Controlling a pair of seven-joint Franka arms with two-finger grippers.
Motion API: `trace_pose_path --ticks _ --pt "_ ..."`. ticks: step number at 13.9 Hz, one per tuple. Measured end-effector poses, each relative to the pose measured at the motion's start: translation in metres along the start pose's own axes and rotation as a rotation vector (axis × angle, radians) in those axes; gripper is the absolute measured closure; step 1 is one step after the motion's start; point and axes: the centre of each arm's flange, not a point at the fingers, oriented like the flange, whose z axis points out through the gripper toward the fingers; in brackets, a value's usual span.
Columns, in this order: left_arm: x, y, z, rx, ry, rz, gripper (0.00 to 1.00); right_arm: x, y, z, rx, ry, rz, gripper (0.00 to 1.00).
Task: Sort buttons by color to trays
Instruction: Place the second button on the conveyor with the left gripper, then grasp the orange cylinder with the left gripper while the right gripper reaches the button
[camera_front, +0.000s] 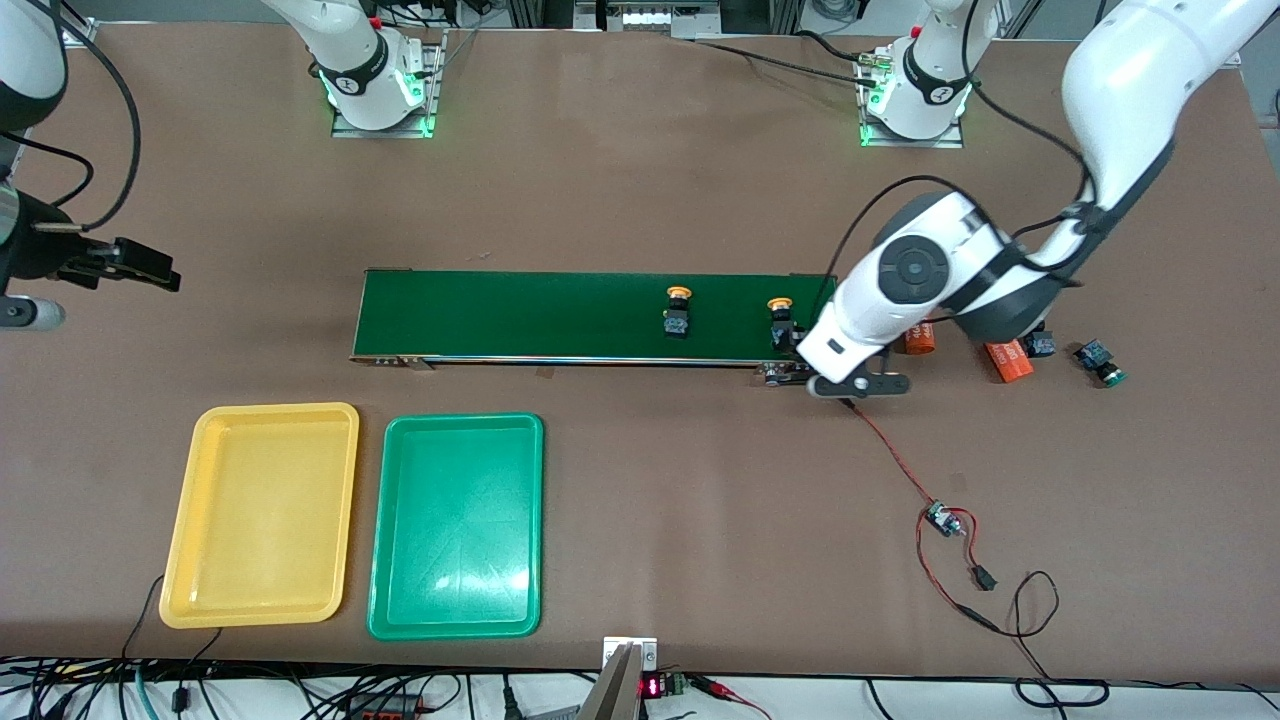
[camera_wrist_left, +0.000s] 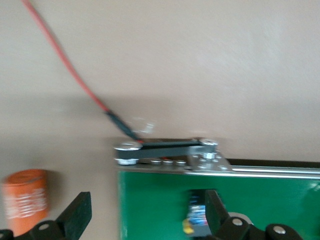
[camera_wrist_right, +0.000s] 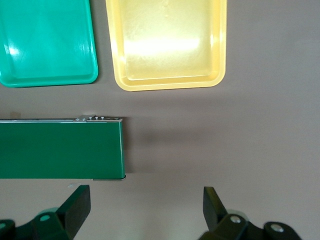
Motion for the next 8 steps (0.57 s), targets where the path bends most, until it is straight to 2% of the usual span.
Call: trace_pose_path --ticks 3,8 --pt "0.018 -0.049 -0.031 0.078 -0.040 0.034 0.00 0.008 -0.036 0.017 0.004 -0.029 -0.055 0.00" --pt "0.029 -0.160 0.009 0.069 -0.163 0.126 0.00 0.023 -0.089 0.055 0.098 -0.084 -0.102 0.00"
